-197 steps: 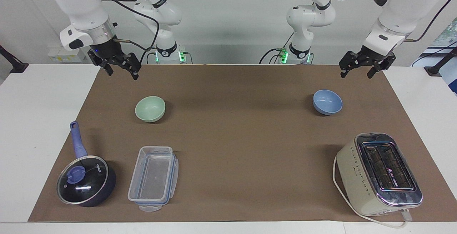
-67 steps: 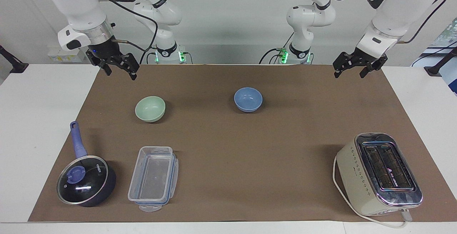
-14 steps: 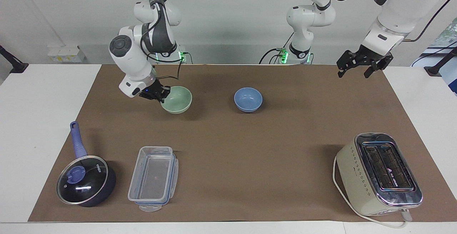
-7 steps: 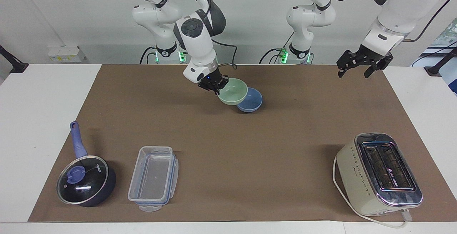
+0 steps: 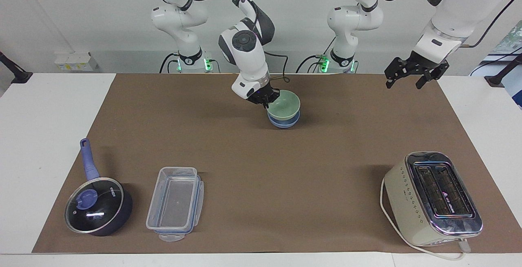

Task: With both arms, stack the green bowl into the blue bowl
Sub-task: 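Carry the green bowl with the right gripper and lower it into the blue bowl, then open the right gripper and lift it off the green bowl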

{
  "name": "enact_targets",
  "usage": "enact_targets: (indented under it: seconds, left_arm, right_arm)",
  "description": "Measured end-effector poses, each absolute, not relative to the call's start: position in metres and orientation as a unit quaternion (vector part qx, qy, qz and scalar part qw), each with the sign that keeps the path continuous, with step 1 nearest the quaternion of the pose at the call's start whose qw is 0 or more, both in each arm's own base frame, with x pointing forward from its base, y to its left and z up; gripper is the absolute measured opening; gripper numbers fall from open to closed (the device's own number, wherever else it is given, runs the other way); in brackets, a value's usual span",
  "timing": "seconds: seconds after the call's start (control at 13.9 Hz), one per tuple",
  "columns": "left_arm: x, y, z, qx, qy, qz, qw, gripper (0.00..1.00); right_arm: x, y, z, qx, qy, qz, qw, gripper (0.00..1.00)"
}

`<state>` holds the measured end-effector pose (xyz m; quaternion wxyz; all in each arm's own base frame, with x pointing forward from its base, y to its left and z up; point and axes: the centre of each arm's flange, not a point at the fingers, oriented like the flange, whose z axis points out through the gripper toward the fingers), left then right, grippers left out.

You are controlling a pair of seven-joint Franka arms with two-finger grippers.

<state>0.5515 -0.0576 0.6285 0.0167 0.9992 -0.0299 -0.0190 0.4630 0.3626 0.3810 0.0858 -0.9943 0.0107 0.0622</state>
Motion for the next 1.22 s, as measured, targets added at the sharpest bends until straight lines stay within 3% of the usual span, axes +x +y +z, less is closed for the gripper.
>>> enact_targets:
  seconds: [1.22]
  left_arm:
    - [0.552, -0.058, 0.628, 0.999, -0.03, -0.019, 0.017, 1.0]
  right_arm:
    - [0.456, 0.366, 0.351, -0.996, 0.014, 0.047, 0.071, 0.04]
